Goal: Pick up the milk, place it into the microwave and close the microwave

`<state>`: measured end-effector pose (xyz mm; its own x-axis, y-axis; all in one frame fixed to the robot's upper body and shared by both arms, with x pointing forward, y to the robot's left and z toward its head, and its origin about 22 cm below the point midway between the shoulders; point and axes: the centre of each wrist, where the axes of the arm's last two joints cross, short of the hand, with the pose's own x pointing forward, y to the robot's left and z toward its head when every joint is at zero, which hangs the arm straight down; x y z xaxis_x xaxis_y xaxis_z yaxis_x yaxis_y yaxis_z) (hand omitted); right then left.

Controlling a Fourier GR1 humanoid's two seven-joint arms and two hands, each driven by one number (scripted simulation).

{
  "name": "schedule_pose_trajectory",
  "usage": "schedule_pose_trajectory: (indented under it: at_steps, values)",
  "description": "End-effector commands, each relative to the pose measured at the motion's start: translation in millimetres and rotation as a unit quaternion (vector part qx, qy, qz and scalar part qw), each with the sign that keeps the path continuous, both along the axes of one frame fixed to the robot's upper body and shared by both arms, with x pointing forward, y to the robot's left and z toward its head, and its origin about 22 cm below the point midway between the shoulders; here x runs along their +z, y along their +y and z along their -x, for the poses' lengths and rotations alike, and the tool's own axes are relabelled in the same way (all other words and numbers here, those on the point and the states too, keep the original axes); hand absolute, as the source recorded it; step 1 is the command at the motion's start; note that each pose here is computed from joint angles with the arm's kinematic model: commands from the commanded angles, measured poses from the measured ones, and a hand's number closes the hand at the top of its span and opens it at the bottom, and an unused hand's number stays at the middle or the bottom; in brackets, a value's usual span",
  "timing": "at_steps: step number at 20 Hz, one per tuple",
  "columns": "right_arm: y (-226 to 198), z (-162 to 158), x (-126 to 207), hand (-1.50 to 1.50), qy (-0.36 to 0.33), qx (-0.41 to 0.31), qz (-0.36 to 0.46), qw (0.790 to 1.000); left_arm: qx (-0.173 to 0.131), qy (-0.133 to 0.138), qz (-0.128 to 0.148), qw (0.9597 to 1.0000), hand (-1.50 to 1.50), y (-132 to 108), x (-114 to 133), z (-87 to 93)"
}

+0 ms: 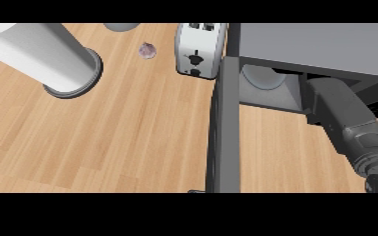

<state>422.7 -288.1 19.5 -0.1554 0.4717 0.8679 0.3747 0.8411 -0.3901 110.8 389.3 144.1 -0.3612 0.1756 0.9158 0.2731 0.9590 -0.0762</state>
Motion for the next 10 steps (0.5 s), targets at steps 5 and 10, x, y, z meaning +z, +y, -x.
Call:
schedule_pose_trajectory:
  at_steps: [5,10]
  values:
    - [-20.6,-8.0,26.8,1.50,-0.022,0.002,0.039,0.999,0.007,0.006,-0.021,0.9997,-1.50,4.9,2.0,-5.8]
    - [-25.4,-12.8,40.8,1.50,-0.028,0.002,0.042,0.999,0.002,0.002,-0.029,0.9996,-1.50,4.1,6.3,-10.5]
